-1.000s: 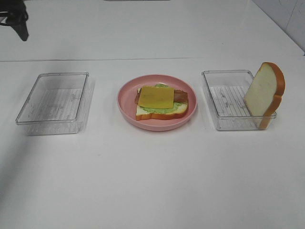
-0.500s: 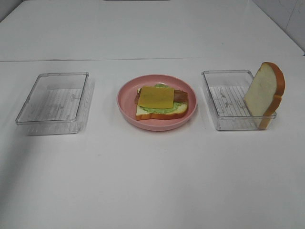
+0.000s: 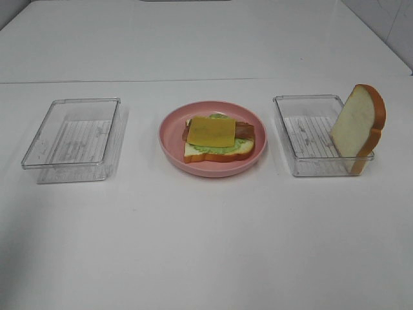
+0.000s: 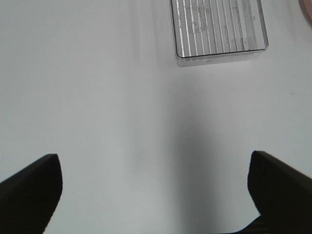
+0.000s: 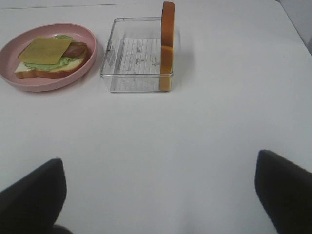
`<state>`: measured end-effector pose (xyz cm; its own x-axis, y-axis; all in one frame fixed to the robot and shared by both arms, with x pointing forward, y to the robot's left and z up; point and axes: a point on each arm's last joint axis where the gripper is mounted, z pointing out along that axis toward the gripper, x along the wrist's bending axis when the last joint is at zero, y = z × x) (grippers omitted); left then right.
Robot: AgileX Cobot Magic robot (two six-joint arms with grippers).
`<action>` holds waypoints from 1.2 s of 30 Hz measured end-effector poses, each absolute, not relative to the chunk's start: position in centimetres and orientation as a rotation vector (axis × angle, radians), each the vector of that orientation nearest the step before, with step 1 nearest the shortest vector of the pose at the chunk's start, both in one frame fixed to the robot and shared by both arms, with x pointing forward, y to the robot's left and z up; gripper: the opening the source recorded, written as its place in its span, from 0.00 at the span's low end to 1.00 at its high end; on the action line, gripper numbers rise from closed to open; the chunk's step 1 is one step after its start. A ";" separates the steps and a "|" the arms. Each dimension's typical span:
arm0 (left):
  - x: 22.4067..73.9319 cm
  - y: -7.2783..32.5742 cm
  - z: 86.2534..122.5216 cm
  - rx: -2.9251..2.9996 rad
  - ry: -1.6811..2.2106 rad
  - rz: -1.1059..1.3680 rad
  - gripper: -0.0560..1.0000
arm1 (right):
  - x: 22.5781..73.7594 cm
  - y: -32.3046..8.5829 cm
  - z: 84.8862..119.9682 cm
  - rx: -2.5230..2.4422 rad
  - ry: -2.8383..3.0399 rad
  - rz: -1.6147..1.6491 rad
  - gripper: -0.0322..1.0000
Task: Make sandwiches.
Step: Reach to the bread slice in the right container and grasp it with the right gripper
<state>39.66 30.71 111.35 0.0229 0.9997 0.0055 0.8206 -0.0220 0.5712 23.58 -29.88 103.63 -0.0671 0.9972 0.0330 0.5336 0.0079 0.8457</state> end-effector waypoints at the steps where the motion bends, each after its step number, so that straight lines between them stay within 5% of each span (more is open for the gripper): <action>1: 39.7 30.7 111.3 1.897 1.851 0.586 0.98 | 23.6 -29.9 103.6 1.587 1.667 0.954 0.98; 15: 25.8 29.7 106.9 1.706 1.603 0.857 0.98 | 23.6 -29.9 103.6 1.587 1.667 0.954 0.98; 36: 23.0 29.4 105.6 1.555 1.522 0.933 0.98 | 23.6 -29.9 103.6 1.587 1.667 0.954 0.98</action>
<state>22.98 29.36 105.64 0.0251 0.9997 -0.0056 0.4488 -0.0063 0.8936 23.58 -29.88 103.63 -0.0671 0.9972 0.0330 0.5336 0.0079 0.8457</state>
